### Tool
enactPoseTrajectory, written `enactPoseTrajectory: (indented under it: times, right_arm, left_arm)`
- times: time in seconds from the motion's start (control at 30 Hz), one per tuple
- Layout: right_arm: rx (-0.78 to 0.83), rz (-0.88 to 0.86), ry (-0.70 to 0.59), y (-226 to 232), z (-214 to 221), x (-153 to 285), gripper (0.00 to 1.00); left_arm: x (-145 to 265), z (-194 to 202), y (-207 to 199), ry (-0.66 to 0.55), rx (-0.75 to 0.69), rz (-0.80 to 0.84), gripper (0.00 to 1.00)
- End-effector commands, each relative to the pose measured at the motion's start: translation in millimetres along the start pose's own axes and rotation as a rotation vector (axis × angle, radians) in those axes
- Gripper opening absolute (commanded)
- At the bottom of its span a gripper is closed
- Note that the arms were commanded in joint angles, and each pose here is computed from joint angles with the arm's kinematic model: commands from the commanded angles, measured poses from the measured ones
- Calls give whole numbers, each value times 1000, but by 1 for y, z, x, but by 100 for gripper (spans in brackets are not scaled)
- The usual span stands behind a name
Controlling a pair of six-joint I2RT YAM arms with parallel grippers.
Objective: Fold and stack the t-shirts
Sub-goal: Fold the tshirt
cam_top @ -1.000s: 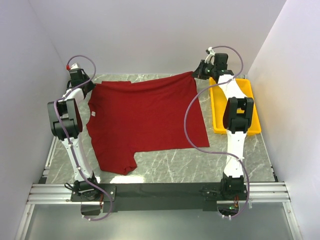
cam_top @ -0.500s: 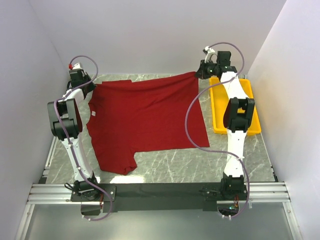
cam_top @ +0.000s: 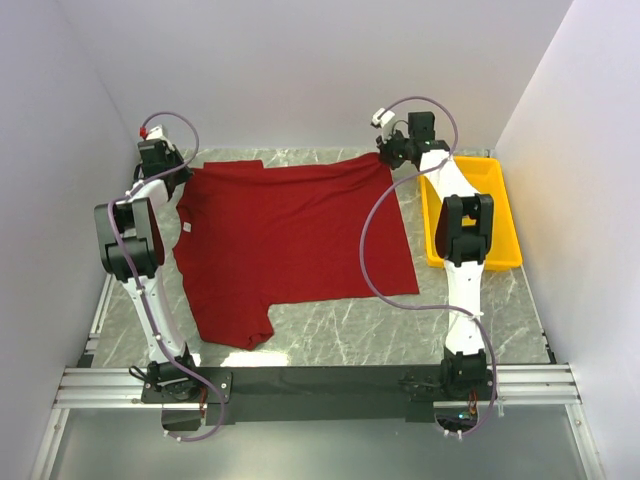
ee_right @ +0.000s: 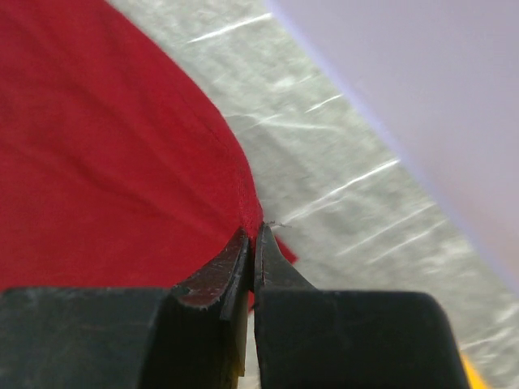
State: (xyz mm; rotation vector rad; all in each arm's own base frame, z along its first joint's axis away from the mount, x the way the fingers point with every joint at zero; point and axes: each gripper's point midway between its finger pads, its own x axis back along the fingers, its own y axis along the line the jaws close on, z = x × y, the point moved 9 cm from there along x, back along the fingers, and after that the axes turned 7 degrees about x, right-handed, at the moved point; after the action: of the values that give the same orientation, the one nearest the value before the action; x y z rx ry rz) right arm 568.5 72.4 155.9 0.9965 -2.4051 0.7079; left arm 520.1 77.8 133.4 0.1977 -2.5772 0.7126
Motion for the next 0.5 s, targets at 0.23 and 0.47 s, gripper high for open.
enactPoseTrajectory:
  times: [0.23,0.47]
  right_arm:
    - [258,148,-120,-38,-7,9,0]
    - [312,180,-167,-42,-9,-2,0]
  left_arm:
    - [26,-43,-20,-161,-139,80,1]
    - [30,-42,-19,-161,-156,79,1]
